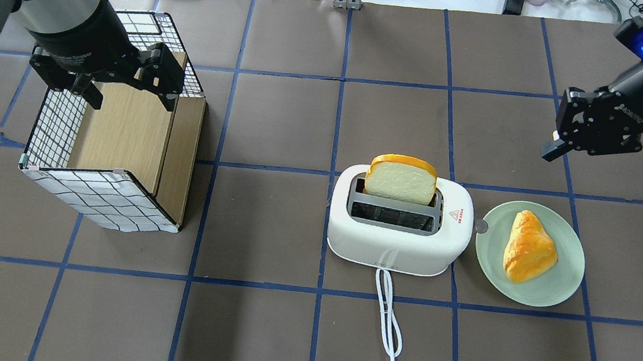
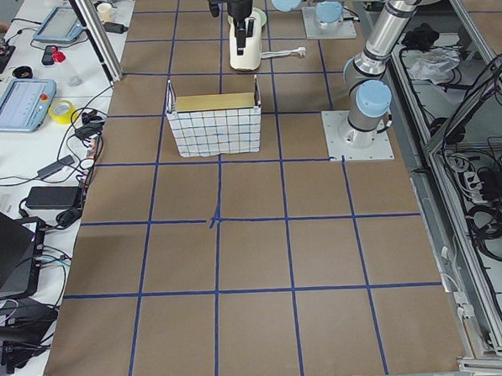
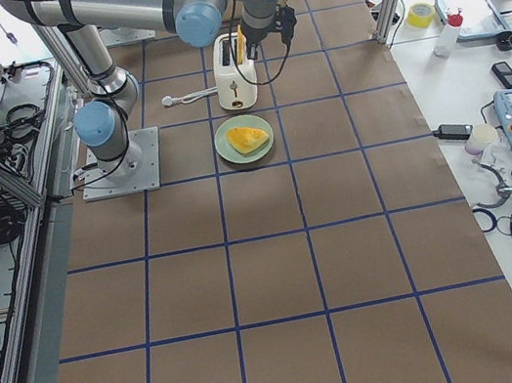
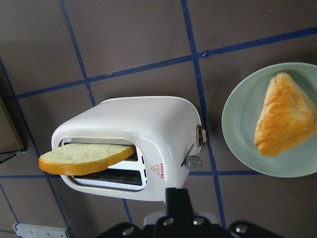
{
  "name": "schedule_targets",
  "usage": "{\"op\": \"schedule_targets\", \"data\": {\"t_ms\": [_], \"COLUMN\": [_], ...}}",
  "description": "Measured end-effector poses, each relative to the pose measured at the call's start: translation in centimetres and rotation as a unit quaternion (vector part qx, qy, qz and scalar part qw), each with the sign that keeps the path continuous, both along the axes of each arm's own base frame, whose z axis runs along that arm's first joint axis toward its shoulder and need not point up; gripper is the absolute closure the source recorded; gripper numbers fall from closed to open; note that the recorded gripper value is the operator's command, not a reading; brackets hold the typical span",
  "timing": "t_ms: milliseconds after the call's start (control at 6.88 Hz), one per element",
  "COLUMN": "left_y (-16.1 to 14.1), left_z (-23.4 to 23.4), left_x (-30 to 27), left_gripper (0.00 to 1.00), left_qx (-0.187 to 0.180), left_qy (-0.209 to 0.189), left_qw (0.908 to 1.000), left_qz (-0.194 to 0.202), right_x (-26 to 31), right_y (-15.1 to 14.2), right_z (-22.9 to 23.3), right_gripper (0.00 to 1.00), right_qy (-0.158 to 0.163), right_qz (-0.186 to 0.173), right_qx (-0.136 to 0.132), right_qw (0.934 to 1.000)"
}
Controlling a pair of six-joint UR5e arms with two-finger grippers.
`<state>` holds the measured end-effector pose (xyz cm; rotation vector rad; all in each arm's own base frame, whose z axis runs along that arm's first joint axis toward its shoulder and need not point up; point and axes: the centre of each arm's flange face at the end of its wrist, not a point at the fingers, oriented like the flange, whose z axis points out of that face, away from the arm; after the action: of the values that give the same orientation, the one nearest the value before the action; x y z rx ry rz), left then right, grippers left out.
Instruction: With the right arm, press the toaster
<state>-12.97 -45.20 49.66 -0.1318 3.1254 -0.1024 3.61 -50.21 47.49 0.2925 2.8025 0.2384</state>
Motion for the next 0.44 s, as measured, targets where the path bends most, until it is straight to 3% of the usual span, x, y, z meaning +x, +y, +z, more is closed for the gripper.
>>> {"op": "schedule_targets", "data": {"t_ms": [291,436], "left_y": [0.0,0.0], "left_z": [0.0,0.0], "left_x": [0.0,0.0], "left_gripper": [0.00,0.00], "left_qx": [0.000,0.000], "left_qy": [0.000,0.000], "left_qw": [1.0000,1.0000], "left_qz": [0.000,0.000], "right_x": [5.4,7.4], "right_y": [0.6,0.7], "right_z": [2.1,2.3], "right_gripper": [0.98,0.76], "right_qy": [0.085,0.111], "right_qz": [-0.009,-0.017], "right_qx": [0.008,0.005], "right_qw": [0.9963,0.9937]}}
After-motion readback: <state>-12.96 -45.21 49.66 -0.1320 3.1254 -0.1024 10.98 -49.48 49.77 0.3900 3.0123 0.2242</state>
